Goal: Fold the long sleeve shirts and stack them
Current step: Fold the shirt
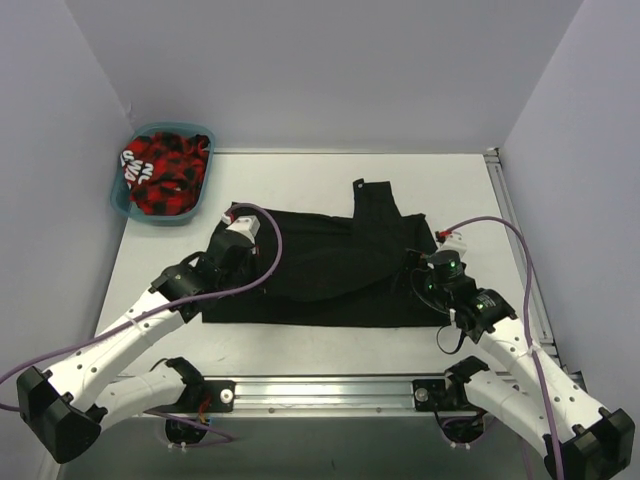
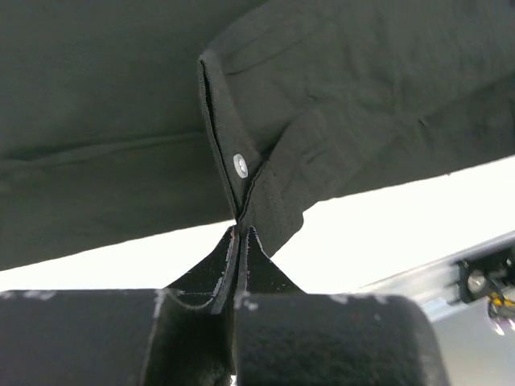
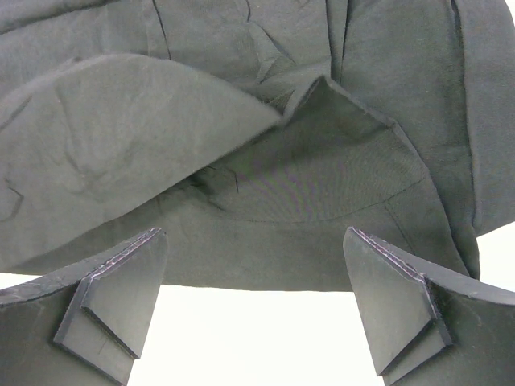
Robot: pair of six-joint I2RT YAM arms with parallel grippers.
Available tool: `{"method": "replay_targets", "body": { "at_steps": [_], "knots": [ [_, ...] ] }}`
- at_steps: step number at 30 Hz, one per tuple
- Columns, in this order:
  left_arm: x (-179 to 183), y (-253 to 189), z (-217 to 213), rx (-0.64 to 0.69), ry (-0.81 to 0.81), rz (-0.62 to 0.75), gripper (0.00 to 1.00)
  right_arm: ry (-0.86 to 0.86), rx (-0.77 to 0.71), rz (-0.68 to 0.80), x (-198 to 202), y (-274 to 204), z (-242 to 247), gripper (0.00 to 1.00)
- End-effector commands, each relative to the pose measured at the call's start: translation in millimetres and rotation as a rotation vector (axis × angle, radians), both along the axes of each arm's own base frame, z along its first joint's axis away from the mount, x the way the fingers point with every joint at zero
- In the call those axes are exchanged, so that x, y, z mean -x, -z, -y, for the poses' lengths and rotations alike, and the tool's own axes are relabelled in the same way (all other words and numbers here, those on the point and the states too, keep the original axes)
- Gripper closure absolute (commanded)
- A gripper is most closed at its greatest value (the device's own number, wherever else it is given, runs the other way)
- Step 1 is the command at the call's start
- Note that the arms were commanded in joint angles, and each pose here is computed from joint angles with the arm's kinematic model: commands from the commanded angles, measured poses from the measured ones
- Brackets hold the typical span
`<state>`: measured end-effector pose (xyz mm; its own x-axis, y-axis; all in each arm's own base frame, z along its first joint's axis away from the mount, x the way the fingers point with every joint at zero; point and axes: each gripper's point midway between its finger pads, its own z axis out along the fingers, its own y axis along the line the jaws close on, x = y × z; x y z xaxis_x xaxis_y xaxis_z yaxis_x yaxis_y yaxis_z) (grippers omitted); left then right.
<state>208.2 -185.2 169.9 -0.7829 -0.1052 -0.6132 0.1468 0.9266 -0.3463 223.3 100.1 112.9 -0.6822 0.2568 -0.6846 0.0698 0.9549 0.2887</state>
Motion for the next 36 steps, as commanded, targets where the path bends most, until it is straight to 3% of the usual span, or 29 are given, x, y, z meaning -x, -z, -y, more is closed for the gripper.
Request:
{"method": "replay_targets", "body": {
  "at_steps": [1,14,36],
  "knots": [
    [-8,-8,-13,-0.009,0.035,0.057,1.0,0.038,0.025,-0.02,0,6,7,0.05],
    [-7,16,-36,-0.031,0.03,0.011,1.0,0.138,-0.148,-0.062,-11,15,-15,0.1],
    [-16,79,-99,-0.269,-0.21,-0.113,1.0,0.174,-0.133,-0.102,-4,37,-8,0.1]
  ]
}}
